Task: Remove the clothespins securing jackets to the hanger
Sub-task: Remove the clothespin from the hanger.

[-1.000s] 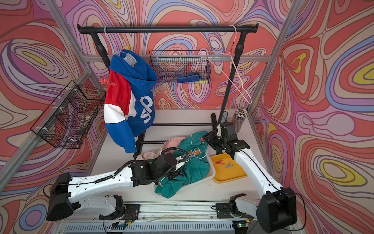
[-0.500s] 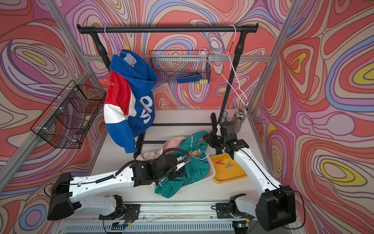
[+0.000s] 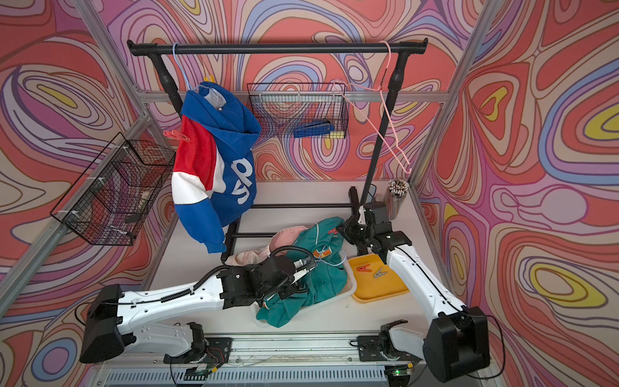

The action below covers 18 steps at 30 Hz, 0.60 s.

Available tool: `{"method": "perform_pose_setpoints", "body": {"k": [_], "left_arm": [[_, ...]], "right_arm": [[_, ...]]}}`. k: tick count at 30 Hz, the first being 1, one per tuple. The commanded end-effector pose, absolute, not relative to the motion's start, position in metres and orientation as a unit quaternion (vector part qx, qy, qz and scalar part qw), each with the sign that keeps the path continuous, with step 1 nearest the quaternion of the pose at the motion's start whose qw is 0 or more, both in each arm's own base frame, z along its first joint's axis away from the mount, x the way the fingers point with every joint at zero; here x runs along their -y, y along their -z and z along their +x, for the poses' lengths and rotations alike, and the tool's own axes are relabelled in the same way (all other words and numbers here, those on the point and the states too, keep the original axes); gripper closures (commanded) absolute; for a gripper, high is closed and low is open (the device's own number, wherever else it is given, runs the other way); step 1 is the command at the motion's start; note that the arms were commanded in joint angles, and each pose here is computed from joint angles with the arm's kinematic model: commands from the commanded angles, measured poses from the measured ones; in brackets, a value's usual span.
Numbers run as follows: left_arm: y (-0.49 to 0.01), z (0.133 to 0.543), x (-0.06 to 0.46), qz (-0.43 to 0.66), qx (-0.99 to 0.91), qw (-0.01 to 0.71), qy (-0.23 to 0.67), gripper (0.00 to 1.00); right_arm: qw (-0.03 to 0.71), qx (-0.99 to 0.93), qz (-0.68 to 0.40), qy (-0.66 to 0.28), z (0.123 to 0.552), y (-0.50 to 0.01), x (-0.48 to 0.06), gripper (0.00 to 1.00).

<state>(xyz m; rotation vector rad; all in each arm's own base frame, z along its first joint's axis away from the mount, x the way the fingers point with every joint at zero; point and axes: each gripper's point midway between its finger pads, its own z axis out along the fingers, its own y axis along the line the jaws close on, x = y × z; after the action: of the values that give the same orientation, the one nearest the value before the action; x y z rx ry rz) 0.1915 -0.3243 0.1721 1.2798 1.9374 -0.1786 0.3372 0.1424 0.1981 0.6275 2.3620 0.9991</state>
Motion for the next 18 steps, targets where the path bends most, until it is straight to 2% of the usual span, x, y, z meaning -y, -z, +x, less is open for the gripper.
{"method": "perform_pose_setpoints", "body": {"k": [1, 14, 18], "left_arm": [[-0.164, 0.184, 0.331, 0.51, -0.766, 0.382, 0.088, 1.0], [-0.16, 0.184, 0.33, 0.507, -0.771, 0.377, 0.084, 1.0], [-0.161, 0.185, 0.328, 0.504, -0.772, 0.378, 0.081, 1.0]], "right_arm": [[0.249, -0.866, 0.23, -0.367, 0.333, -0.196, -0.14, 1.0], [0.302, -0.863, 0.215, -0.344, 0.326, -0.233, -0.126, 1.0], [0.339, -0.856, 0.246, -0.303, 0.325, -0.244, -0.092, 1.0]]}}
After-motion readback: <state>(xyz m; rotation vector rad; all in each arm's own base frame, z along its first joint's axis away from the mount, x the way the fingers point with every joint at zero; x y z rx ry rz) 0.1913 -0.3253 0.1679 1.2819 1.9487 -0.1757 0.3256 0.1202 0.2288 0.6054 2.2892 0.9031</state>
